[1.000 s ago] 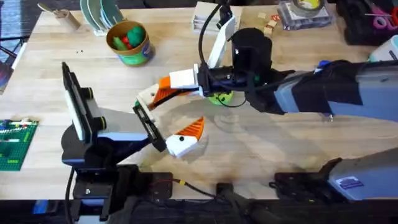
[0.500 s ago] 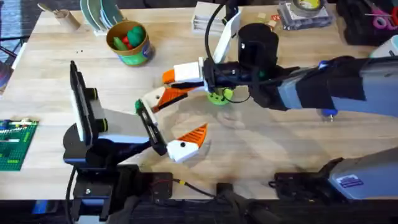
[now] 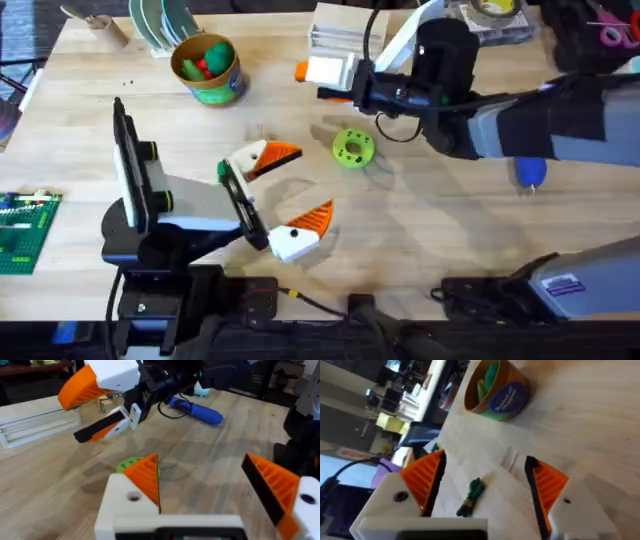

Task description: Pick up the gripper from the table and insert it into the empty holder that is missing its gripper. Then pick up a screw, insert it into the mounting hole, and use the screwdriver to tighten it. Finally, clean up the table by picking up the vegetable and placing it into the bucket.

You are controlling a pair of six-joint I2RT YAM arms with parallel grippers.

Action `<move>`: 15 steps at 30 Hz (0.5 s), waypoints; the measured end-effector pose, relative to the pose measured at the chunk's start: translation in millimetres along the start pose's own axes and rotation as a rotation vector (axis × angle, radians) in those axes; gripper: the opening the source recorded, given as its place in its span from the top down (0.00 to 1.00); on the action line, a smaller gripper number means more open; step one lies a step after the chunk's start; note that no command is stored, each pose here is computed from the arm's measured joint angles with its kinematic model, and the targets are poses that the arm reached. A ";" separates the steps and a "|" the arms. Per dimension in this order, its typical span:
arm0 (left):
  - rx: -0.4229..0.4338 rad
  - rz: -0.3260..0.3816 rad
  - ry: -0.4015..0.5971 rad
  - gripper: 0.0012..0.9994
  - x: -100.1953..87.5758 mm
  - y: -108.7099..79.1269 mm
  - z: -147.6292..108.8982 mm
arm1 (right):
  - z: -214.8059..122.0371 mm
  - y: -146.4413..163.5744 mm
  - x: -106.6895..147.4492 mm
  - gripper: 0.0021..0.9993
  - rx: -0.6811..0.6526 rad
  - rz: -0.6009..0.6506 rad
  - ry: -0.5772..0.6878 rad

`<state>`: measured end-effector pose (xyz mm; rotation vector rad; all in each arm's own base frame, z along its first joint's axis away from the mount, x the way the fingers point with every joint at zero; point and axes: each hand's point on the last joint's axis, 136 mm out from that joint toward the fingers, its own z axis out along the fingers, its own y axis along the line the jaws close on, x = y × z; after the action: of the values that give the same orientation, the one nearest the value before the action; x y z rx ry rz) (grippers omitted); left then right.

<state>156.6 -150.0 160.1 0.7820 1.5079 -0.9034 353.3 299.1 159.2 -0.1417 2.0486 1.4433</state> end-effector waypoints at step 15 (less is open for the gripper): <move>0.001 0.000 0.000 0.01 0.0 -0.2 0.0 | -62.1 -40.5 -34.4 0.03 0.567 -0.298 0.109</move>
<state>156.4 -150.1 160.1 0.7828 1.5076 -0.9044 371.7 219.5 157.8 -0.2782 2.3237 0.6572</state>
